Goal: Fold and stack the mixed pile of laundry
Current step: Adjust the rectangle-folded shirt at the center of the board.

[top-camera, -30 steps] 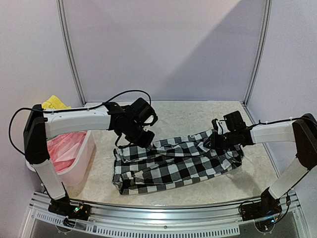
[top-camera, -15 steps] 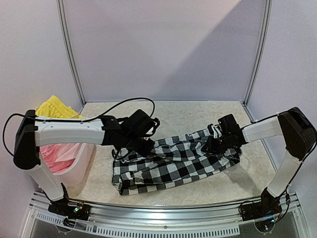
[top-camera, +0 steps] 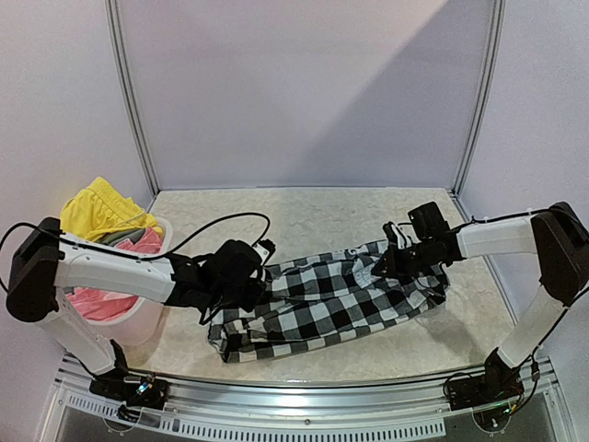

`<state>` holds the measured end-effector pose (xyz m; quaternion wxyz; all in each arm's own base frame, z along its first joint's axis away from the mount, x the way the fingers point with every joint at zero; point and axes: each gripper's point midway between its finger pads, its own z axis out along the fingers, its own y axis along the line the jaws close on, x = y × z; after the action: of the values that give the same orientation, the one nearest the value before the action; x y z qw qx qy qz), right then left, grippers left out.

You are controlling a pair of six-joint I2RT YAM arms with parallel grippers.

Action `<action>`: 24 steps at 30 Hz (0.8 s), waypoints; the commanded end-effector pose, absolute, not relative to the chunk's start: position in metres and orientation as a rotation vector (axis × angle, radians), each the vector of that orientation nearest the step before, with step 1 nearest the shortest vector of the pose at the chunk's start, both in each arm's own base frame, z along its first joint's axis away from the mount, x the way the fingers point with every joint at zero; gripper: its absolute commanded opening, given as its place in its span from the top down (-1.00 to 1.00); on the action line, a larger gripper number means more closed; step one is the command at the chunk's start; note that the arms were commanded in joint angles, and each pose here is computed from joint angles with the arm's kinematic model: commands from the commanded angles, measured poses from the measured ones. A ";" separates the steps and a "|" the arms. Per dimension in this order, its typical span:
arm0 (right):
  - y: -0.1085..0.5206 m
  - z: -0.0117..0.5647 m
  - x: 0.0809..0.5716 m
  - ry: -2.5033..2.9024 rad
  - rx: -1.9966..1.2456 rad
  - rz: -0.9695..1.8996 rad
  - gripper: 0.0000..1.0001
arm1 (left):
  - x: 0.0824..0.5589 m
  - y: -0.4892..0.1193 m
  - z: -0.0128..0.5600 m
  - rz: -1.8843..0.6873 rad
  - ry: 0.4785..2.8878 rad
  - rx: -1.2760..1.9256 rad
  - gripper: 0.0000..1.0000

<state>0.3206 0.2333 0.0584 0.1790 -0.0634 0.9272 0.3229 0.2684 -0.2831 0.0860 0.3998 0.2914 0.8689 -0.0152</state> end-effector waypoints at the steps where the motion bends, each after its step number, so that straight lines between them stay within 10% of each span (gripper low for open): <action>1: 0.242 0.069 0.328 2.612 -0.216 0.936 0.71 | 0.268 -0.300 0.088 -0.135 2.203 0.686 0.87; 5: 0.243 0.072 0.330 2.614 -0.234 0.934 0.71 | 0.266 -0.280 0.081 -0.093 2.239 0.591 0.44; 10: 0.246 0.080 0.331 2.601 -0.259 0.945 0.72 | 0.259 -0.260 0.086 -0.060 2.260 0.523 -0.95; 24: 0.257 0.080 0.375 2.580 -0.157 0.909 0.77 | 0.265 -0.308 0.141 -0.267 2.179 0.777 -0.74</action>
<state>0.3630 0.2576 0.0972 0.2087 -0.0790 0.9113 0.3460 0.2720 -0.2775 0.1553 0.4388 0.2209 0.8680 -0.0727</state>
